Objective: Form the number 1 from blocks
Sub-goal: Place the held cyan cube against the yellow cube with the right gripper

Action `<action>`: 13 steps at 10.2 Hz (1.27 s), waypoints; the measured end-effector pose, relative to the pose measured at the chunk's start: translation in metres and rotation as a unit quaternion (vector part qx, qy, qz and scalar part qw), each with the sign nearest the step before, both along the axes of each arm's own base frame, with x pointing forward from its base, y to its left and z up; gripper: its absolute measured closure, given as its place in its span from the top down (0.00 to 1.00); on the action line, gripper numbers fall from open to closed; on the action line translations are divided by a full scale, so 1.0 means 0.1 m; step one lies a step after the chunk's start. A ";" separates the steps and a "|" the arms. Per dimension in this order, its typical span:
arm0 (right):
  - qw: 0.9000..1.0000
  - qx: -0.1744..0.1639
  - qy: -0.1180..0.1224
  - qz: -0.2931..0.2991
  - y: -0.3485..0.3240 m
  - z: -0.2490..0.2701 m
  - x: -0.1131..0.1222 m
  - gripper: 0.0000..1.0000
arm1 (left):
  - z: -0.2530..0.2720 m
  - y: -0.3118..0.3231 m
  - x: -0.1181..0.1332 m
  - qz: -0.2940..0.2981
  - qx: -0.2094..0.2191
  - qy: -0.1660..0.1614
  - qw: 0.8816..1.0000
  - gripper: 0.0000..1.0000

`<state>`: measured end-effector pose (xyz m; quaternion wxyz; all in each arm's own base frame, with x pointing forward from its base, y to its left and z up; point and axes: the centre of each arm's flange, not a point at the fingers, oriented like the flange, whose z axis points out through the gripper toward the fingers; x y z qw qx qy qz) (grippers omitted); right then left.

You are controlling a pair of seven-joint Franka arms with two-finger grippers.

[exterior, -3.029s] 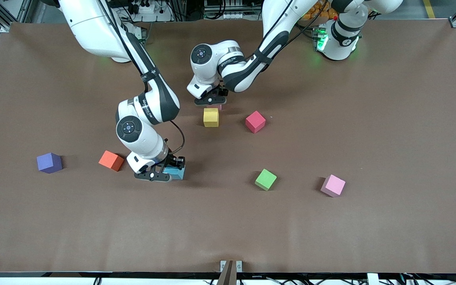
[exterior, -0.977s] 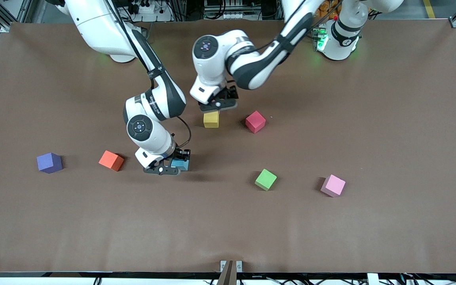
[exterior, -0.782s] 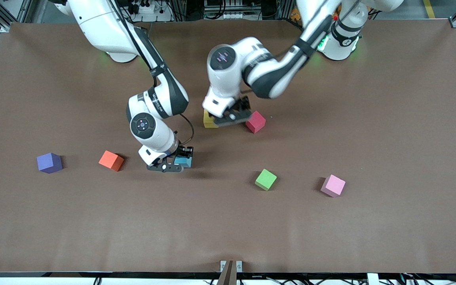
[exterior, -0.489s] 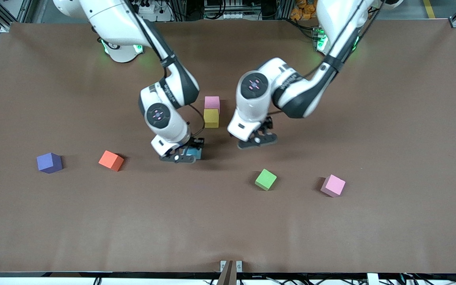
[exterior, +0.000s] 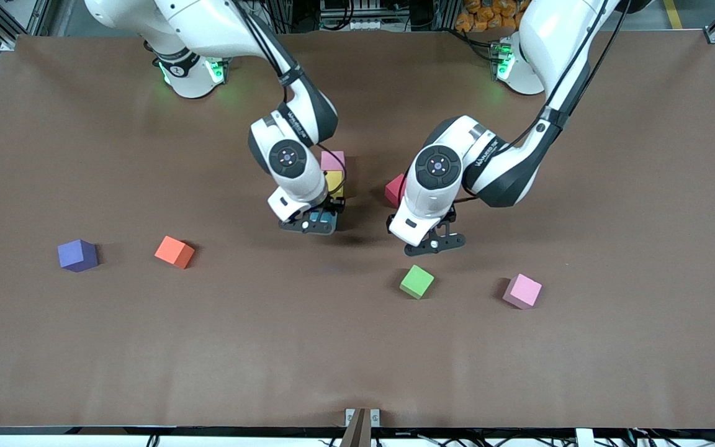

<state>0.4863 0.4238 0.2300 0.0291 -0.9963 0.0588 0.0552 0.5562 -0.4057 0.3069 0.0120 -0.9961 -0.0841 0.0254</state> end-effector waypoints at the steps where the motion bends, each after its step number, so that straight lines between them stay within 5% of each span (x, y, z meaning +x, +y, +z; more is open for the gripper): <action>1: 1.000 -0.003 0.001 0.006 0.03 -0.08 -0.11 0.54 | -0.06 -0.06 -0.02 -0.004 -0.007 -0.003 1.000 1.00; 5: 1.000 -0.006 -0.001 0.014 0.11 -0.19 -0.30 0.55 | -0.24 -0.16 -0.06 -0.004 -0.011 0.001 1.000 1.00; 6: 1.000 -0.007 -0.001 0.014 0.11 -0.19 -0.30 0.60 | -0.30 -0.22 -0.11 0.009 -0.013 0.001 1.000 1.00; 9: 1.000 -0.002 -0.007 0.009 0.09 -0.12 -0.25 0.99 | -0.52 -0.43 -0.36 0.041 -0.003 0.010 0.999 1.00; 13: 0.999 0.017 -0.015 -0.027 -0.46 0.45 0.05 1.00 | -0.82 -0.50 -0.79 0.051 0.029 0.036 0.998 1.00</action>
